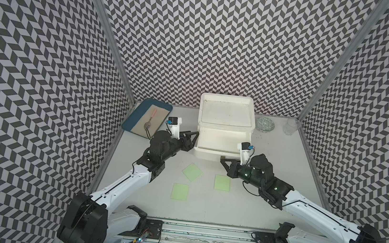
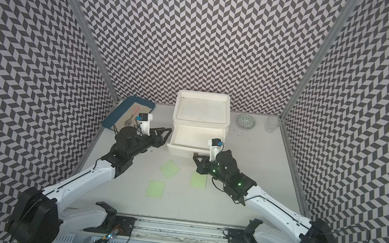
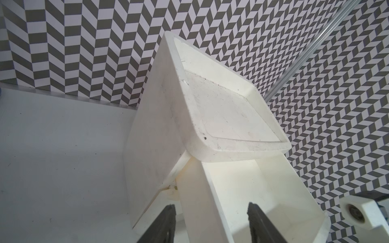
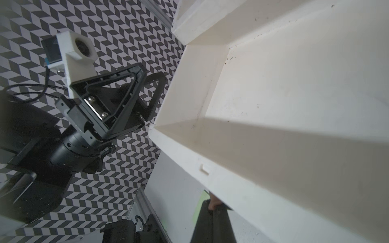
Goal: Please put the sticky notes in the drawer by color
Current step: Open the drawer in the storage box.
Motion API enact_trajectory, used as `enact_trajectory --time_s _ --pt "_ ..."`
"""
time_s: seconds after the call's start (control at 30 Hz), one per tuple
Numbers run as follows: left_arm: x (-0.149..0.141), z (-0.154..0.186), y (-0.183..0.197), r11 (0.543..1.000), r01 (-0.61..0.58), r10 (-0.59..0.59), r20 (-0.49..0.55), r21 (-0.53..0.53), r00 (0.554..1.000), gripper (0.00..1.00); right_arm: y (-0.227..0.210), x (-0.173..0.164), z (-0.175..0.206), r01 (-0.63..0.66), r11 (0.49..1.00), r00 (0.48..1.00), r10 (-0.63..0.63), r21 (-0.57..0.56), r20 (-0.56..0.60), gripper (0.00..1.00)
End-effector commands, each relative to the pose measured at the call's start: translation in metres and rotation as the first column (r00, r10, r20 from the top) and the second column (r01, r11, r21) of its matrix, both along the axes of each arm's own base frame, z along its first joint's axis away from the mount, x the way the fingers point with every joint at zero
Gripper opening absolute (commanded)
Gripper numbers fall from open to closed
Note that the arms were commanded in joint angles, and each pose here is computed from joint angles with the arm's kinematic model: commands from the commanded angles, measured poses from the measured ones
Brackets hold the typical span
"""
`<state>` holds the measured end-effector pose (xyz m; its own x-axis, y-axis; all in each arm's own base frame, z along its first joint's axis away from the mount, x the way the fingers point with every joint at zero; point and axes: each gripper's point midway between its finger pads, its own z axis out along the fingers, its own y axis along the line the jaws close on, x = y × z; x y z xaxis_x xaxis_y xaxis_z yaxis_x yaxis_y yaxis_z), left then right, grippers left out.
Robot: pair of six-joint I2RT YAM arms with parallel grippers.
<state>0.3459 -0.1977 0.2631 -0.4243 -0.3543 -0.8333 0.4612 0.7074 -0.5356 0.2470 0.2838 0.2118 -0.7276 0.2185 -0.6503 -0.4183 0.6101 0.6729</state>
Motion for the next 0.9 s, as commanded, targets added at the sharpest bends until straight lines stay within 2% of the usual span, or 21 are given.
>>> enact_trajectory --time_s 0.0,0.07,0.17,0.27,0.4,0.63,0.73,0.87 --pt "-0.002 0.008 -0.003 1.0 0.005 -0.004 0.03 -0.008 1.0 0.58 0.017 -0.003 0.021 -0.056 0.998 0.998 0.054 0.037 0.041 0.04" --pt "-0.002 0.009 -0.002 1.0 0.002 -0.002 0.03 -0.003 1.0 0.58 0.014 -0.003 0.018 -0.043 0.999 0.998 0.043 0.019 0.041 0.06" --pt "-0.003 0.01 -0.001 1.0 -0.001 0.001 0.034 -0.005 0.999 0.58 0.002 -0.001 0.014 0.004 1.0 0.999 -0.004 -0.019 0.049 0.16" --pt "-0.006 0.012 0.001 1.0 -0.007 0.007 0.037 -0.007 0.999 0.58 -0.008 -0.005 0.014 0.023 0.997 0.997 -0.018 -0.067 0.071 0.4" --pt "-0.013 0.014 0.008 0.999 -0.03 0.031 0.043 -0.014 0.999 0.58 -0.021 -0.02 -0.007 0.061 0.974 0.995 -0.043 -0.218 0.086 0.59" --pt "-0.026 -0.017 0.024 0.996 -0.086 0.087 -0.023 0.016 0.996 0.58 -0.022 -0.061 -0.075 0.053 0.882 0.999 -0.043 -0.468 0.034 0.78" --pt "-0.03 -0.034 0.031 0.993 -0.11 0.111 -0.057 0.032 0.992 0.58 -0.031 -0.06 -0.108 0.089 0.846 0.995 -0.096 -0.526 0.014 0.89" --pt "-0.031 -0.046 0.038 0.991 -0.13 0.133 -0.086 0.044 0.987 0.62 -0.031 -0.049 -0.12 0.153 0.821 0.987 -0.155 -0.551 0.043 0.95"
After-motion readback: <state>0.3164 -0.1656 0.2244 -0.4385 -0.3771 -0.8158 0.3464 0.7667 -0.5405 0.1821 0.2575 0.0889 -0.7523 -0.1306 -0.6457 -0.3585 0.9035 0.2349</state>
